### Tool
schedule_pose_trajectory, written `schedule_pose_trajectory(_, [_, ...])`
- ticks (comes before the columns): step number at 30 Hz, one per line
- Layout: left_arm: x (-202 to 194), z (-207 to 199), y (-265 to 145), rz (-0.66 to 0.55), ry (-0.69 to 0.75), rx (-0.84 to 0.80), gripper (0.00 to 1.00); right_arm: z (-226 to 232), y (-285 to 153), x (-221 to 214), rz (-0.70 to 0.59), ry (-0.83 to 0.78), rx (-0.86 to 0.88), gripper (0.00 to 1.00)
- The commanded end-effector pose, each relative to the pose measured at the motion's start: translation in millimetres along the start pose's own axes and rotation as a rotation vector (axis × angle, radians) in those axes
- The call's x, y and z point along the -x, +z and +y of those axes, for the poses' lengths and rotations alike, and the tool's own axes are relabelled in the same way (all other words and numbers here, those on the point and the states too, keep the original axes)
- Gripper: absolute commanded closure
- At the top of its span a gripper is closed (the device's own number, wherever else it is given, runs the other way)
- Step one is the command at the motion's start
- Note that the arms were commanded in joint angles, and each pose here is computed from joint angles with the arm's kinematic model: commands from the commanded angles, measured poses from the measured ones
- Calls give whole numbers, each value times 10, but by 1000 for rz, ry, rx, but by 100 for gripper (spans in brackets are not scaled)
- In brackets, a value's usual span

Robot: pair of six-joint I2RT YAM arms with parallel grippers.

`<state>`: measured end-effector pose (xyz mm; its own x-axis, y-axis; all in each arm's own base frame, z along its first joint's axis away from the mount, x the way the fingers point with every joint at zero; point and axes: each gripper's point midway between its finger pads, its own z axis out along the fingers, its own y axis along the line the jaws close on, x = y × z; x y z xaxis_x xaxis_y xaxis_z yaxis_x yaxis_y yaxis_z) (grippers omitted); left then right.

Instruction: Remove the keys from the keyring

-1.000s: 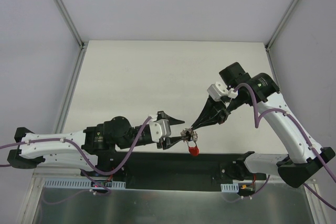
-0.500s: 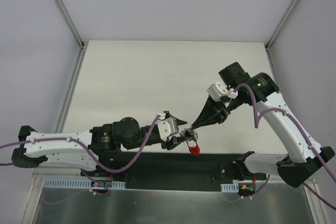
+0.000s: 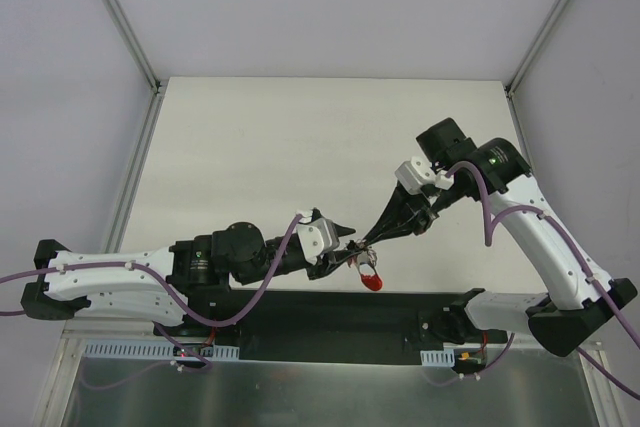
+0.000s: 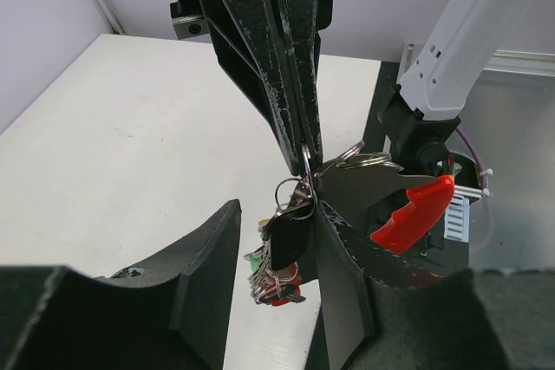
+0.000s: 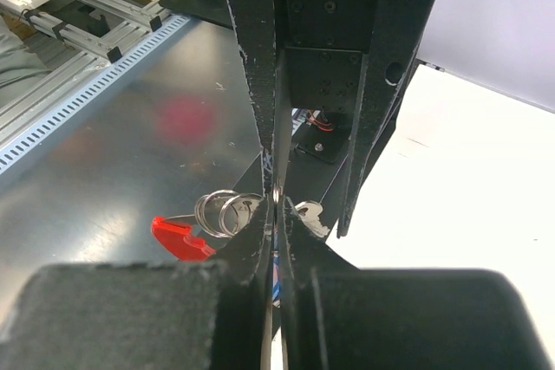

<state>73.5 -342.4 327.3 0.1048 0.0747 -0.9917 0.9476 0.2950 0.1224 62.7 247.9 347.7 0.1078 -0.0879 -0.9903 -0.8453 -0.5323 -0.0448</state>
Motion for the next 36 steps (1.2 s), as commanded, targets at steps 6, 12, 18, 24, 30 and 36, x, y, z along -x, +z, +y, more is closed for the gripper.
schedule_pose_trajectory(6, [333,53,-60,-89,-11,17,74,192,31,342,-184,70,54,99])
schedule_pose_trajectory(12, [314,53,-46,-83,-4,20,67,187,32,347,-187,70,53,99])
schedule_pose_trajectory(18, [305,57,-38,-80,14,20,79,207,32,350,-183,64,53,99])
schedule_pose_trajectory(24, [301,81,-129,-90,34,18,100,233,29,331,-175,61,50,99])
schedule_pose_trajectory(30, [354,69,-216,-115,75,-9,100,269,34,267,-156,58,49,99])
schedule_pose_trajectory(36, [328,45,-207,-94,108,-27,100,284,48,222,-139,66,57,99])
